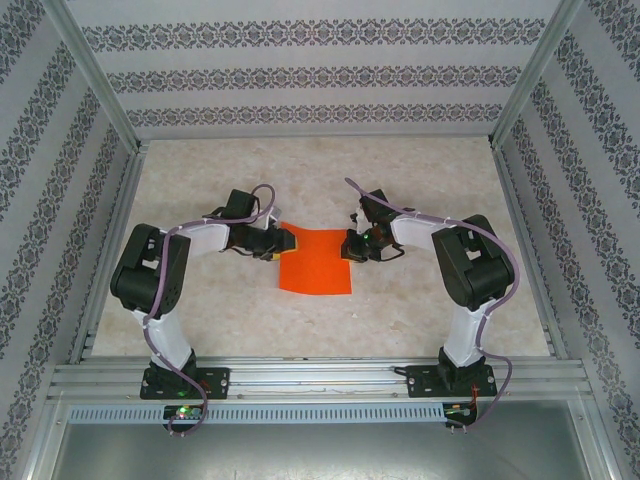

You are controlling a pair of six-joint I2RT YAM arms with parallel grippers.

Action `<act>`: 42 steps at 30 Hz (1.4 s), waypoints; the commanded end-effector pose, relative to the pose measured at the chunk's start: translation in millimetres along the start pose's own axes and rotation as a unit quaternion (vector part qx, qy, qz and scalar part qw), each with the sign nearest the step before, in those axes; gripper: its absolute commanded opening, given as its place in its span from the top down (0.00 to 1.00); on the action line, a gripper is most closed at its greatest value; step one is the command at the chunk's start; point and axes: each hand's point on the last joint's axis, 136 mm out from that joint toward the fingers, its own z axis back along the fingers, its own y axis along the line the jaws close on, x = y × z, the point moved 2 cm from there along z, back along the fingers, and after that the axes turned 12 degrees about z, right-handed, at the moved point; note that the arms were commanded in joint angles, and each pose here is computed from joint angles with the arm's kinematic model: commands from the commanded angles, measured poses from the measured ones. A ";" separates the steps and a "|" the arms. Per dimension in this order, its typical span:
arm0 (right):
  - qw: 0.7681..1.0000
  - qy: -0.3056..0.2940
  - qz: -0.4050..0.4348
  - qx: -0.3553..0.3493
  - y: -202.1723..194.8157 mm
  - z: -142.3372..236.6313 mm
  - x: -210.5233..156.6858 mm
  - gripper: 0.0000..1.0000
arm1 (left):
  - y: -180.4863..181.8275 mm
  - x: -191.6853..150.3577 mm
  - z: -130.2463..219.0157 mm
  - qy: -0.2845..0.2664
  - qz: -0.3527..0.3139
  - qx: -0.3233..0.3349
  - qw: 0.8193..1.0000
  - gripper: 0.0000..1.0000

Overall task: Fold a paper plane with a square sheet of paper (fold left side to right side)
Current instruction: First fold in half a square sheet of paper at the center of the table.

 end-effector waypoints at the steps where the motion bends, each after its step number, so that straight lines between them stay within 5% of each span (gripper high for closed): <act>1: 0.998 0.045 -0.010 -0.048 -21.1 -15.6 -22.3 1.00 | -39.4 0.6 5.0 0.005 -0.020 -0.057 0.998 0.58; 16: 1.000 0.015 -0.007 0.002 -4.2 -14.8 -14.6 1.00 | -62.5 -2.4 -41.9 0.043 -0.042 -0.059 0.996 0.48; 28: 0.999 -0.019 0.004 0.032 10.6 -5.9 -1.9 1.00 | -44.7 -6.1 -53.3 0.053 -0.046 -0.010 0.998 0.82; 35: 0.998 -0.051 0.022 0.028 16.0 12.7 9.0 1.00 | -39.5 -8.7 -54.5 0.057 -0.049 0.007 0.997 0.90; 42: 0.996 -0.081 0.014 0.027 5.9 41.7 12.3 0.79 | -39.8 -9.1 -54.3 0.056 -0.049 0.009 0.997 0.91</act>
